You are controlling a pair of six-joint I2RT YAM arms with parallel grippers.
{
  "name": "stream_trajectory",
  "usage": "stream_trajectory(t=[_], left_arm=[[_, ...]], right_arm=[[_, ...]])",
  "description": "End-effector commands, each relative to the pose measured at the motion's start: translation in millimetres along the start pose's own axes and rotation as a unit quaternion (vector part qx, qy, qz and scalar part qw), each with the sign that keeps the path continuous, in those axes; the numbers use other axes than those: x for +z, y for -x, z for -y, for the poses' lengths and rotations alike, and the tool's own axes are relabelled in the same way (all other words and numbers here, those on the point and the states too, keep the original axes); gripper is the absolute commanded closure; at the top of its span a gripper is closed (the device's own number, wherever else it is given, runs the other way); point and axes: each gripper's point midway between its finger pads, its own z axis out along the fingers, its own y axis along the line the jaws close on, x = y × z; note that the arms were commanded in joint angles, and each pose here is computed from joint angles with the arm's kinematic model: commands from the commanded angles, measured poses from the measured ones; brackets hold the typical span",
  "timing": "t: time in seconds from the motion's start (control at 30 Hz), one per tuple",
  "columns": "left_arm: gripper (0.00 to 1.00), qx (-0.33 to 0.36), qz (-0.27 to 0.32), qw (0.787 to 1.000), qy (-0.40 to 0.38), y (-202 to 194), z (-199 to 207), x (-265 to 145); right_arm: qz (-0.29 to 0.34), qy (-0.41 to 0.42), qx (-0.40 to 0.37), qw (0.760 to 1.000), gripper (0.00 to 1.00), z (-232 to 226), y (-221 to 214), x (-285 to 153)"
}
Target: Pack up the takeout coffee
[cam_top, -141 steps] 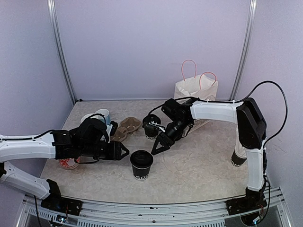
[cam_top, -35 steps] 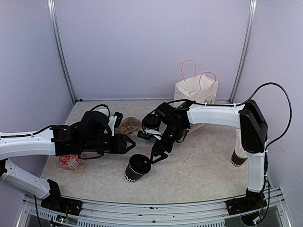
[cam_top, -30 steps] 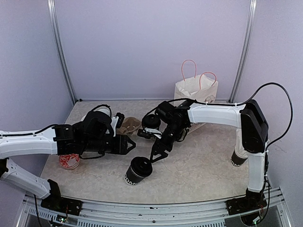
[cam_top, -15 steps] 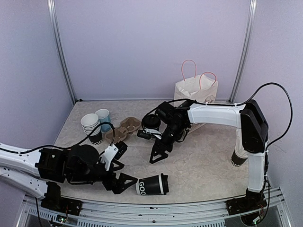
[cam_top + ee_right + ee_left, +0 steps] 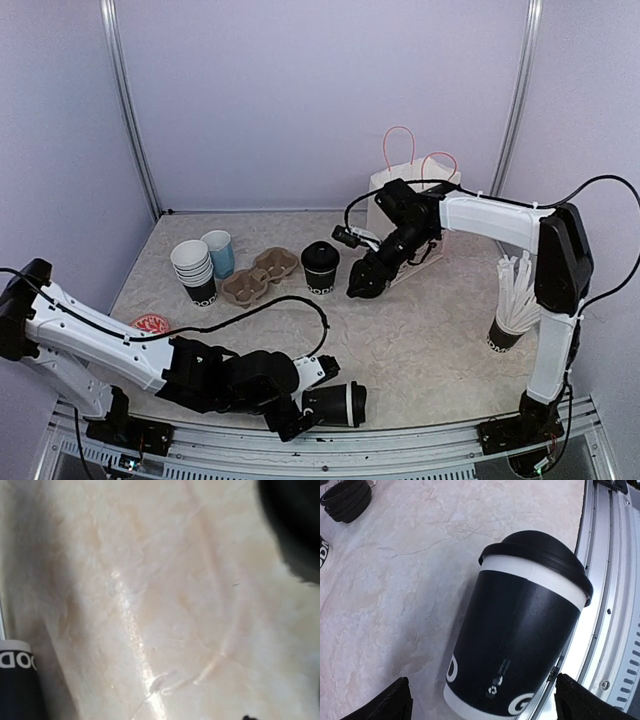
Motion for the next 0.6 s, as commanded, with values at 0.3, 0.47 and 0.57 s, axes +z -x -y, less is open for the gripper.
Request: stream_trajectory(t=[0.3, 0.47, 0.57], left_arm=[[0.1, 0.105, -0.062, 0.992, -0.025, -6.8, 20.5, 56.3], [0.2, 0.111, -0.069, 0.991, -0.033, -4.0, 18.3, 67.7], [0.26, 0.108, -0.068, 0.991, -0.037, -3.3, 16.7, 67.3]], right_arm=[[0.052, -0.001, -0.054, 0.997, 0.31, -30.8, 10.3, -48.9], [0.053, -0.005, -0.064, 0.997, 0.31, -34.9, 8.7, -55.1], [0.055, -0.001, -0.074, 0.996, 0.31, -39.9, 7.6, -61.6]])
